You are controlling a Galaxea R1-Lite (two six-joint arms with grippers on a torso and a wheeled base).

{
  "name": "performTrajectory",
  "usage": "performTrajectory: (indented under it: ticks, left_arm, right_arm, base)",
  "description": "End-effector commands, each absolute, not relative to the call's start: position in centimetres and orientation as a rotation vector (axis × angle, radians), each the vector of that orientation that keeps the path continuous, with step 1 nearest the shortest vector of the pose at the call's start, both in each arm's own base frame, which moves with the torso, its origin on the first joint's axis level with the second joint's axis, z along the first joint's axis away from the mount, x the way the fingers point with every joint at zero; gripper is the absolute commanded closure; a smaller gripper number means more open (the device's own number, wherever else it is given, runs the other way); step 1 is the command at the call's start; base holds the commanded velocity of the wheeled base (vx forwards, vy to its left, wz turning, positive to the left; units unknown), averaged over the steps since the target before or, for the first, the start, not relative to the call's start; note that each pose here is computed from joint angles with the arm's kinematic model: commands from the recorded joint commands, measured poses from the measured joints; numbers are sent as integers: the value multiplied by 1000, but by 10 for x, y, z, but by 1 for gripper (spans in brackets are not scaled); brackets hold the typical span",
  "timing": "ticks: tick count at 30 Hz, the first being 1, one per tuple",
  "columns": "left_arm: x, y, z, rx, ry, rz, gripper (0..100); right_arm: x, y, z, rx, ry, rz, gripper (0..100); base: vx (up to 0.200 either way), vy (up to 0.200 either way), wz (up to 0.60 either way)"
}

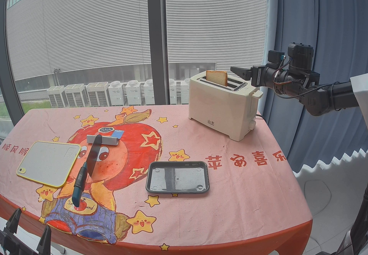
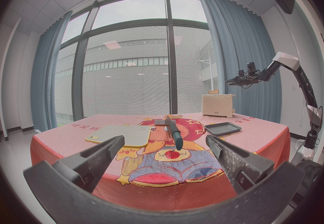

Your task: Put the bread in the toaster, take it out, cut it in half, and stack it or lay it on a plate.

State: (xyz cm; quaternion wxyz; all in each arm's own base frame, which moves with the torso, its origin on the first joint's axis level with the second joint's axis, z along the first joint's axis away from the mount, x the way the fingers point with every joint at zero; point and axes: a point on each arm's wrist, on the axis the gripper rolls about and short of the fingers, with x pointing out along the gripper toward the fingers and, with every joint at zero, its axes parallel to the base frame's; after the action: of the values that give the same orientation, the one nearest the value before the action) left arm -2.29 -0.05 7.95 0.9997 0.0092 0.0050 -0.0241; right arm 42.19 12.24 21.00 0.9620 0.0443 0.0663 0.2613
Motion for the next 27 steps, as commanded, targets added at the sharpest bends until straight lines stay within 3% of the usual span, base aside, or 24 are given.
performTrajectory:
  ticks: [1,27]
  left_arm:
    - [-22,-1,75,18,20,-48,0]
    - [-22,-1,75,20,19,-48,0]
  right_arm:
    - [438,127,203,90,149,530,0]
    - [457,137,190,88,186,533,0]
  base:
    - [0,0,0]
    - [0,0,0]
